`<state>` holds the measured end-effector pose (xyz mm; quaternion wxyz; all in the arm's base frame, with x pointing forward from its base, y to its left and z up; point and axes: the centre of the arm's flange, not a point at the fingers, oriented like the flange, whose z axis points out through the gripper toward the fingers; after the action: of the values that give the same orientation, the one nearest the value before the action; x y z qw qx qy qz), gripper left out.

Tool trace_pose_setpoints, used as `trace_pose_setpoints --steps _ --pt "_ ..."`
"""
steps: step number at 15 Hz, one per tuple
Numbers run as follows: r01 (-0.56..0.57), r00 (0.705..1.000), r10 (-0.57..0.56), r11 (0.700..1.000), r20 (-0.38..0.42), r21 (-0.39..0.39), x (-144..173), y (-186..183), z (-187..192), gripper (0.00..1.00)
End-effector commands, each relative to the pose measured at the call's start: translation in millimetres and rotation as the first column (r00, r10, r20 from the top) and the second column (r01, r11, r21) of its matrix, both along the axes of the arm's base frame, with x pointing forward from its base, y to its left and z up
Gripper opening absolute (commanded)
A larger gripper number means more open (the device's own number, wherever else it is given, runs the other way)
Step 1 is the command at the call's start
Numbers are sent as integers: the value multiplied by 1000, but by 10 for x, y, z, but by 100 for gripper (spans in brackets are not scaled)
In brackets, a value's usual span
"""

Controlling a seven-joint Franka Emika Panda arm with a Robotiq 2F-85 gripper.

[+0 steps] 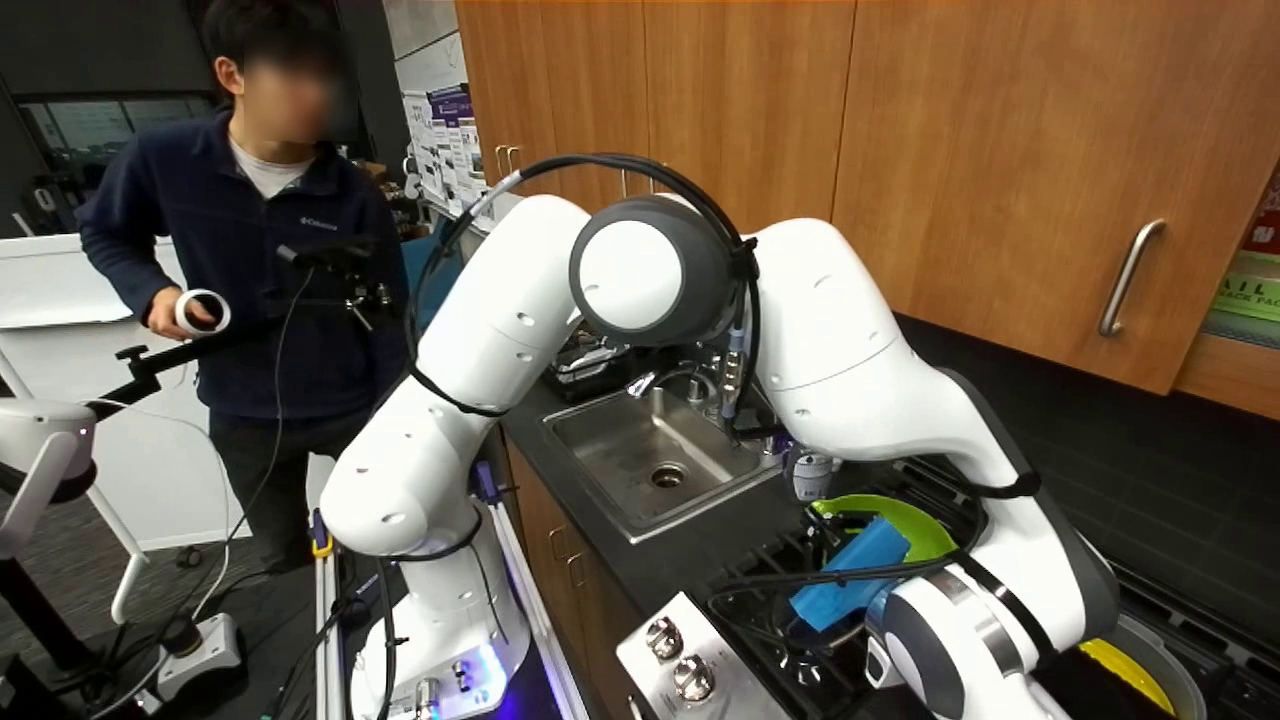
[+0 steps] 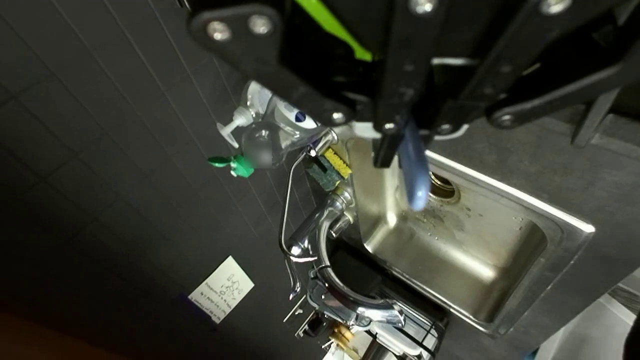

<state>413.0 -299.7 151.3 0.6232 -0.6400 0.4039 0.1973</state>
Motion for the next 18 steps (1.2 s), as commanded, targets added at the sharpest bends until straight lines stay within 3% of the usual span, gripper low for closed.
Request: trace_pose_setpoints --steps 1,8,18 --pt "-14 1000 14 1000 -17 -5 128 248 410 1" --pt "11 995 -17 997 -93 -71 276 300 786 1" --pt "142 965 -189 959 -180 -244 249 177 707 1"
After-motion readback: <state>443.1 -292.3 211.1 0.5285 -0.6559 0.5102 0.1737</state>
